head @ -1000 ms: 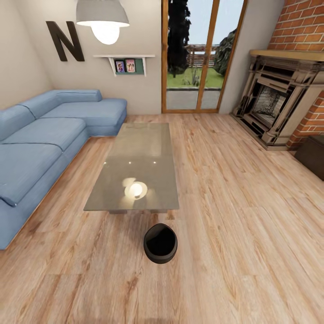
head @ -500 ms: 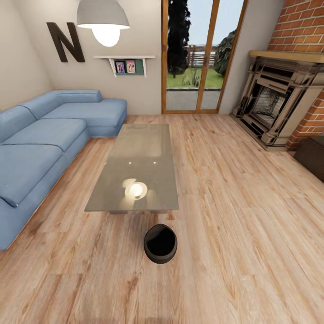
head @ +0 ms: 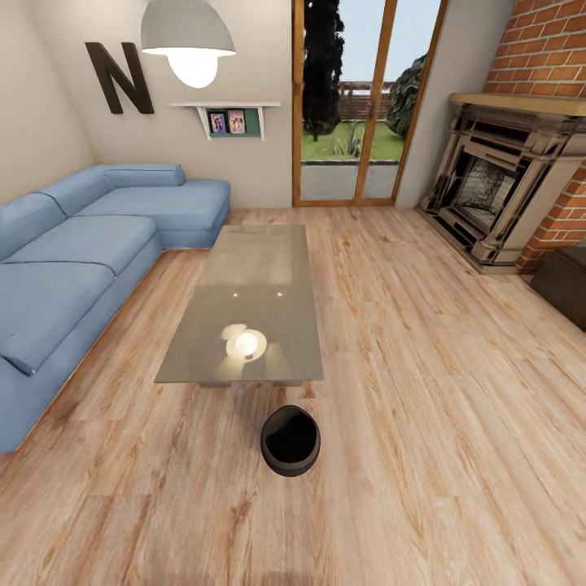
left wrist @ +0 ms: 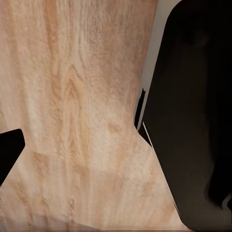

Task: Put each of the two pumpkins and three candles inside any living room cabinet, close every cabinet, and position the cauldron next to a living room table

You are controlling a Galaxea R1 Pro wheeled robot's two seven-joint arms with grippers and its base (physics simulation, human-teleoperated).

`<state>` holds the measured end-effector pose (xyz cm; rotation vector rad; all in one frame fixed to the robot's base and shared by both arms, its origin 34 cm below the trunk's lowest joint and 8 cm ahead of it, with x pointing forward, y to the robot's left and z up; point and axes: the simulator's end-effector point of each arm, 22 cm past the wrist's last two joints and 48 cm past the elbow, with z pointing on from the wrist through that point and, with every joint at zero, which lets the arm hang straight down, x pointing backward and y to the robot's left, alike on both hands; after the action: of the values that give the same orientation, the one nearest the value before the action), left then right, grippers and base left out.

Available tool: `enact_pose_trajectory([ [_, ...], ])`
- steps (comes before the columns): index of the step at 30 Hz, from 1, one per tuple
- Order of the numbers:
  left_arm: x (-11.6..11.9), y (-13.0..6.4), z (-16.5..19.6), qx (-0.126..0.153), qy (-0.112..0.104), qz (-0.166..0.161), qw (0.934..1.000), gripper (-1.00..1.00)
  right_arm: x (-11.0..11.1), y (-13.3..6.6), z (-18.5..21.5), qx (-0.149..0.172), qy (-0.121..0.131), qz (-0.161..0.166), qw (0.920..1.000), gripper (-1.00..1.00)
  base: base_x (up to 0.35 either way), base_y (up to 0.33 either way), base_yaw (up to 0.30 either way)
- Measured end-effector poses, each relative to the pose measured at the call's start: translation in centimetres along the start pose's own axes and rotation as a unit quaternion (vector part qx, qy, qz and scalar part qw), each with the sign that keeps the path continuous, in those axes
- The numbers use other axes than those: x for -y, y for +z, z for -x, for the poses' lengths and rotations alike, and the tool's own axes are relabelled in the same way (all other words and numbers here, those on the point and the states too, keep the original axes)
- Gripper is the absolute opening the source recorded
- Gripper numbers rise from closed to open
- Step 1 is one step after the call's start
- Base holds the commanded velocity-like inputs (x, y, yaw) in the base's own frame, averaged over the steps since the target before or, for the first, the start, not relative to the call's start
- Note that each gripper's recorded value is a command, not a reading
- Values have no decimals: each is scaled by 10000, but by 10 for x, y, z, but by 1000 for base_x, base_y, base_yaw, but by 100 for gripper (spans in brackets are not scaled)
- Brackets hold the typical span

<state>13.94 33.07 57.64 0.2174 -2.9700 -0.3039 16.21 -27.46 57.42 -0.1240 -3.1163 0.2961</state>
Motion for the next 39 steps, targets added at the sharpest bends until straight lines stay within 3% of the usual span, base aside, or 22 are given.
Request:
enact_pose_trajectory([
  [39, -2, -28, -52, -211, 39, -51, 9998, 100, 9, -31, -30, -116, -16, -11, 9999, 100, 0, 0, 0],
])
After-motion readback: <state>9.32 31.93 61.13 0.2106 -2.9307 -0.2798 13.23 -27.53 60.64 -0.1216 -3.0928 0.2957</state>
